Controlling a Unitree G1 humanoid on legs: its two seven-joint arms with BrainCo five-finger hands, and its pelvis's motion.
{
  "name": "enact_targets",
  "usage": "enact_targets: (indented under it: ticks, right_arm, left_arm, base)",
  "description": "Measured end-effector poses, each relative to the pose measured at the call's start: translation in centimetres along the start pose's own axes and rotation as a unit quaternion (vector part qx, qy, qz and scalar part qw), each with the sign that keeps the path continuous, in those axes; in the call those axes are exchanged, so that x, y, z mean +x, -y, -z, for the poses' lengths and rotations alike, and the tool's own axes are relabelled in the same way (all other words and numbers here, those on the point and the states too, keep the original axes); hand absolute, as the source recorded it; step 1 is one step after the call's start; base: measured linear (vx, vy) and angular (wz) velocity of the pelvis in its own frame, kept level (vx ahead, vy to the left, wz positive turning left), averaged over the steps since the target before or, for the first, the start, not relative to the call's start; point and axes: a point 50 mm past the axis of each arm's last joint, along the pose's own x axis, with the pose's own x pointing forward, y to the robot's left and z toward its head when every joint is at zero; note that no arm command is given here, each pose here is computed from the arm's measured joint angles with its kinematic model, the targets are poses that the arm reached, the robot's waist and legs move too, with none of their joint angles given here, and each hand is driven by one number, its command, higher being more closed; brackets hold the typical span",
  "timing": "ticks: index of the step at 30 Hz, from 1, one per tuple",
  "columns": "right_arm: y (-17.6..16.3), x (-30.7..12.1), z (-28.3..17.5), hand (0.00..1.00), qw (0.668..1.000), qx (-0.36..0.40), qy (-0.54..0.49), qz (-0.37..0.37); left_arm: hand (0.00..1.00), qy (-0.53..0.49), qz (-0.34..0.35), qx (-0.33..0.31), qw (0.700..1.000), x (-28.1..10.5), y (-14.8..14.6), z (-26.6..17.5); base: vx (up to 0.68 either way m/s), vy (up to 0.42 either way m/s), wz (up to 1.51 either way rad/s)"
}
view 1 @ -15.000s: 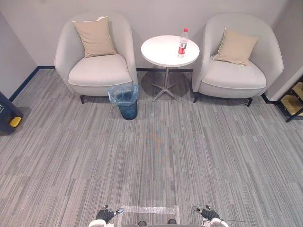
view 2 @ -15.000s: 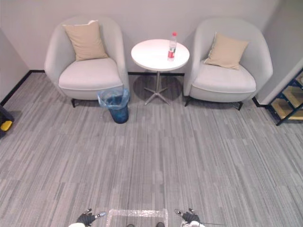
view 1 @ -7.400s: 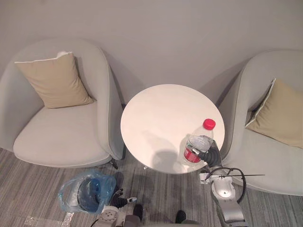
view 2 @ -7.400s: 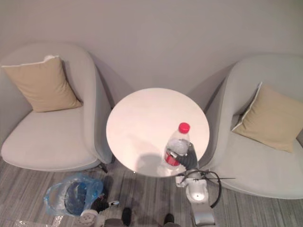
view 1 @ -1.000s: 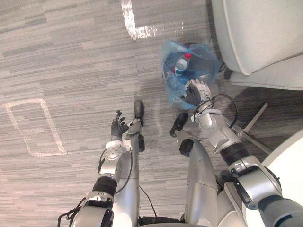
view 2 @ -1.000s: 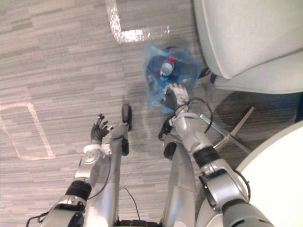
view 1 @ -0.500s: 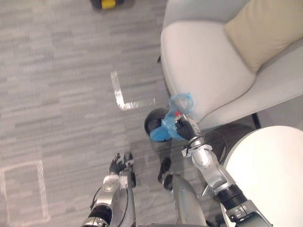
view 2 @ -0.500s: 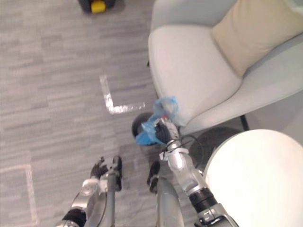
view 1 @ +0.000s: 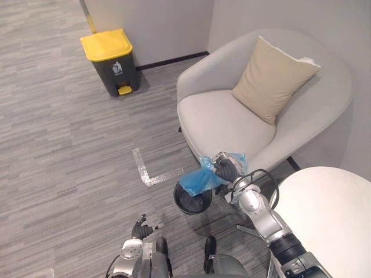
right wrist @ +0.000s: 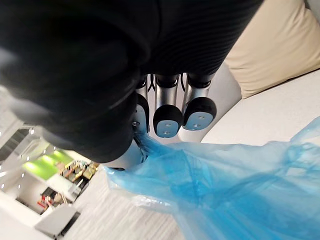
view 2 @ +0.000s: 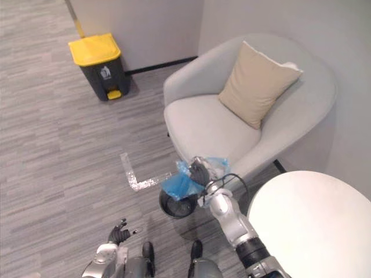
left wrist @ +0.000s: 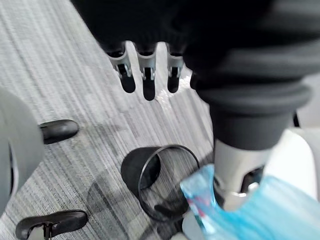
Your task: Gather rubbish on tea table into small bin, then transfer packed bag to large trash can.
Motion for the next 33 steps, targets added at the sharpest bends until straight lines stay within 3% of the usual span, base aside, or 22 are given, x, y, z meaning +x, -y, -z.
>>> enact_targets:
  ticks: [4, 9, 13, 24, 33]
  right_arm:
    - [-0.4, 0.0, 0.1, 1.0, 1.0, 0.003, 0.0, -0.027]
    - [0.1, 0.3, -0.1, 1.0, 0.999, 0.026, 0.008, -0.046]
    - [1.1, 1.0, -1.1, 1.0, 0.996, 0.036, 0.047, -0.065]
    - [3.7, 1.6, -6.3, 1.0, 0.981, 0.072, 0.169, -0.063]
    - [4.1, 1.2, -9.2, 1.0, 0.962, 0.11, 0.235, -0.085]
  left_arm:
    - [0.0, 0.033, 0.002, -0.002, 0.999, -0.6, -0.1, -0.9]
    - [0.0, 0.15, 0.007, 0.032, 0.988, -1.4, -0.6, -5.6]
    - [0.0, 0.287, 0.005, 0.067, 0.955, -2.7, -1.1, -11.3]
    - [0.0, 0.377, 0.065, 0.158, 0.91, -3.4, 0.8, -16.1]
    - [0.0, 0.408, 0.118, 0.229, 0.876, -4.1, 2.0, -17.3]
  base:
    - [-0.1, 0.06, -0.24]
    - [-0.03, 0.045, -0.09]
    - [0.05, 0.031, -0.07]
    - [0.02, 0.011, -0.02]
    - [0.0, 0.003, 0.01]
